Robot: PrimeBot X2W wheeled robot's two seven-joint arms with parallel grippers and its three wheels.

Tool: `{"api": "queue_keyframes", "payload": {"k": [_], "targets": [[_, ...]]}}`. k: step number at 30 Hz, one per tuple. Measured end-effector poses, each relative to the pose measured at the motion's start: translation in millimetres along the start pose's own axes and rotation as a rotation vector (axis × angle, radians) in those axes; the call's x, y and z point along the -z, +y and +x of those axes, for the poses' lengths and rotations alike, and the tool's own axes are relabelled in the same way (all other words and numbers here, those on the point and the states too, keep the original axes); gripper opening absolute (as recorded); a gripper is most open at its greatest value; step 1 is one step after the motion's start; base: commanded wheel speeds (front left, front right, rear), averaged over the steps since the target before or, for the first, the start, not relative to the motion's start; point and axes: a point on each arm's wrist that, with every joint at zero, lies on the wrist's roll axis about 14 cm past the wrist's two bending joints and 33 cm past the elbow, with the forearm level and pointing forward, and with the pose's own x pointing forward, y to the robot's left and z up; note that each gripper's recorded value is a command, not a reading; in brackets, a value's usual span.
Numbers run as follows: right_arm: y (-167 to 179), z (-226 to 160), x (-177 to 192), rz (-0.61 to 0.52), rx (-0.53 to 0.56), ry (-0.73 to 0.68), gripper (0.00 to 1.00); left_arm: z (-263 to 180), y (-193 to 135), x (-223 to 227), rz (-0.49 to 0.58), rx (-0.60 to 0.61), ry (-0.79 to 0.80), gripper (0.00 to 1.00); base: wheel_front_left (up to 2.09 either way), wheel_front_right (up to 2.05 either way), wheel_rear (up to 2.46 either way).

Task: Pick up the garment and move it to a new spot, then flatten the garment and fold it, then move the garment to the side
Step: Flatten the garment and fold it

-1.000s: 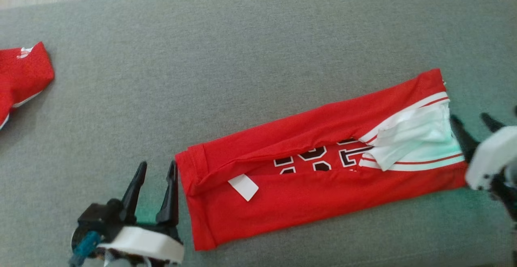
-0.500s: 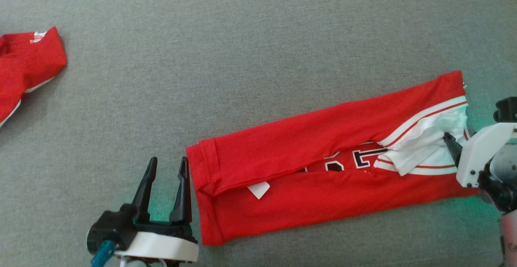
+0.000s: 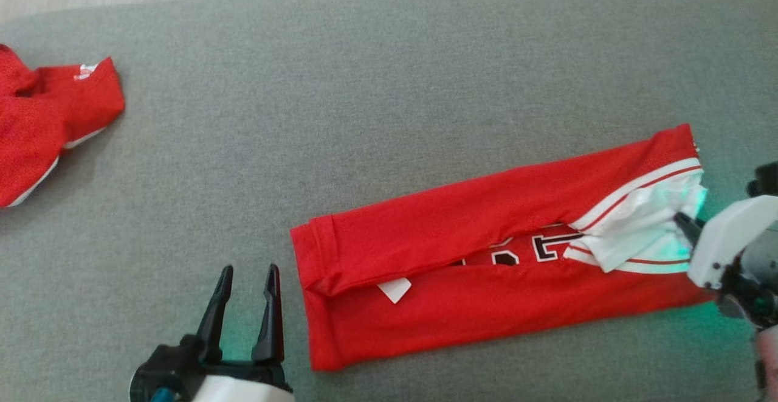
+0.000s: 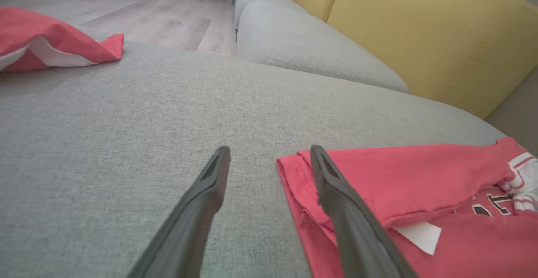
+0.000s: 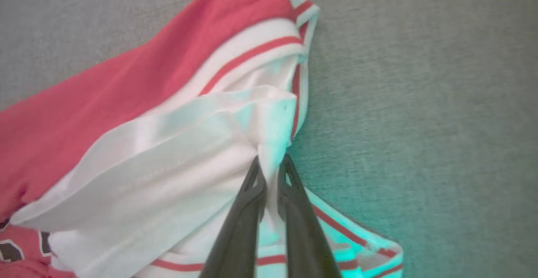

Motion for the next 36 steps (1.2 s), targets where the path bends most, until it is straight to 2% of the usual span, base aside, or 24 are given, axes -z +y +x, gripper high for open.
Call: {"api": "queue_keyframes", "payload": {"k": [10, 15, 17, 20, 27, 28, 31, 32, 36], "targets": [[-81, -38, -46, 0.040, 0.172, -0.147, 0.00, -4, 7, -4, 0.006, -0.019, -0.022, 1.00, 0.00, 0.00, 0.00], [-80, -68, -89, 0.006, 0.158, -0.276, 0.00, -9, 7, -4, 0.032, -0.015, -0.025, 1.00, 0.00, 0.00, 0.00], [-65, -78, -101, -0.028, 0.120, -0.307, 0.00, -11, 6, -6, 0.032, -0.012, -0.035, 1.00, 0.00, 0.00, 0.00], [-35, -84, -100, -0.106, 0.053, -0.304, 0.00, -13, 8, -8, 0.026, -0.025, -0.044, 1.00, 0.00, 0.00, 0.00], [55, -76, -46, -0.219, -0.166, -0.202, 0.00, -17, 8, -10, 0.028, -0.023, -0.051, 1.00, 0.00, 0.00, 0.00], [55, -76, -46, -0.219, -0.166, -0.202, 0.00, -17, 8, -10, 0.028, -0.023, -0.051, 1.00, 0.00, 0.00, 0.00], [96, -71, -21, -0.234, -0.272, -0.160, 0.00, -16, 6, -10, 0.029, -0.016, -0.054, 1.00, 0.00, 0.00, 0.00], [122, -68, -8, -0.241, -0.334, -0.144, 0.00, -16, 4, -11, 0.025, -0.011, -0.055, 1.00, 0.00, 0.00, 0.00], [154, -60, 13, -0.254, -0.396, -0.117, 0.00, -17, 0, -10, 0.021, 0.000, -0.054, 1.00, 0.00, 0.00, 0.00]]}}
